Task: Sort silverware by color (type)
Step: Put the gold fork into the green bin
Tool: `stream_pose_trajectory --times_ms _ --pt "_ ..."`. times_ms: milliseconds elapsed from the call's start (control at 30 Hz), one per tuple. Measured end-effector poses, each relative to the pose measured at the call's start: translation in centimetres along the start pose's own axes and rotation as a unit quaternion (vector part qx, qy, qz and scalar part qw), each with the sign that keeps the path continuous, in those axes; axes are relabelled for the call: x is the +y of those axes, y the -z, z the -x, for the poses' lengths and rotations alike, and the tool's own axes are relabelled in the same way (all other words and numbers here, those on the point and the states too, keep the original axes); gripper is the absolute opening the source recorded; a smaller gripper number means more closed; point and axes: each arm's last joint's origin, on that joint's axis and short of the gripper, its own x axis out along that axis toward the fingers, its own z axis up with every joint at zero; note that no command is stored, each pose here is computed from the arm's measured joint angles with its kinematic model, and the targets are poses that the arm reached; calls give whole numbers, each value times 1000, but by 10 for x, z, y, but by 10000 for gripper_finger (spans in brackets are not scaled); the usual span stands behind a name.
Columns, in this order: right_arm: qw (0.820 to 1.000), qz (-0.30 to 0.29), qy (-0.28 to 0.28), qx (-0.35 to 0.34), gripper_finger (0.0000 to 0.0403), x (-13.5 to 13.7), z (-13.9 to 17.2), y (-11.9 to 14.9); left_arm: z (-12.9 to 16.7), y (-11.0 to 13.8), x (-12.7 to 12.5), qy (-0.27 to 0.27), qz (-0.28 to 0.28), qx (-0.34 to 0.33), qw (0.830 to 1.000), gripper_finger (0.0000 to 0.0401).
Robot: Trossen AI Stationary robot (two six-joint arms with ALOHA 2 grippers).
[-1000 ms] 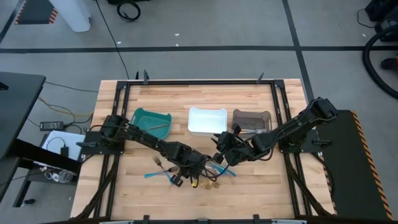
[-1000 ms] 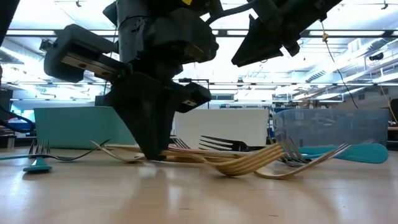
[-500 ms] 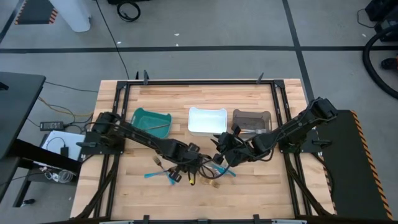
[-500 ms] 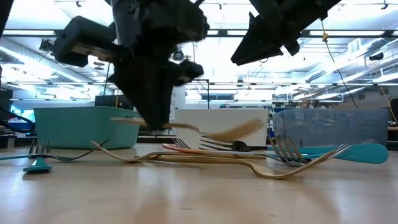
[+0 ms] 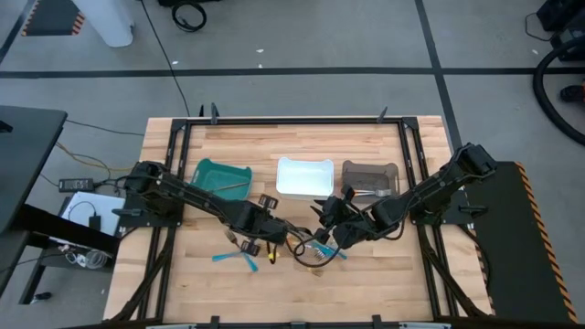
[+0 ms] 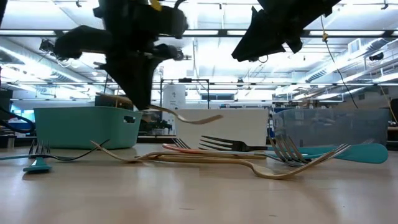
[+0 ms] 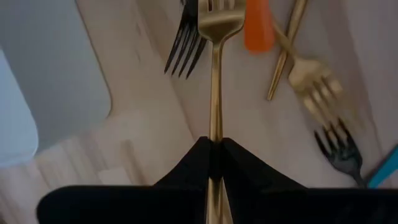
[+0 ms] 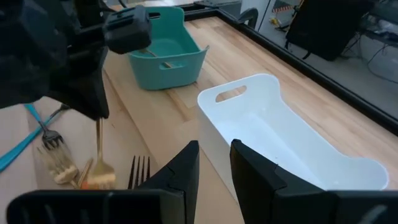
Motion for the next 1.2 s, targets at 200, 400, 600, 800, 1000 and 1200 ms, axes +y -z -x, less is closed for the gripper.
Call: stream_pose_trajectory --times_ms 200,400,600,800,1000,1200 --pt "1000 5 7 -5 98 0 1 1 3 12 0 -24 20 9 999 38" --pt "1000 9 10 -8 98 0 1 0 9 30 0 -57 40 17 997 38" --pt "1000 13 16 -9 98 -1 1 0 23 48 3 -78 72 -1 994 39" --pt "1000 3 24 -20 98 -1 0 -2 37 73 8 -123 91 -17 988 39" --pt "999 -3 21 -24 98 0 0 -3 49 100 12 -176 127 -42 975 39" --pt "1000 1 1 -16 98 1 0 -4 56 128 16 -209 166 -58 962 39"
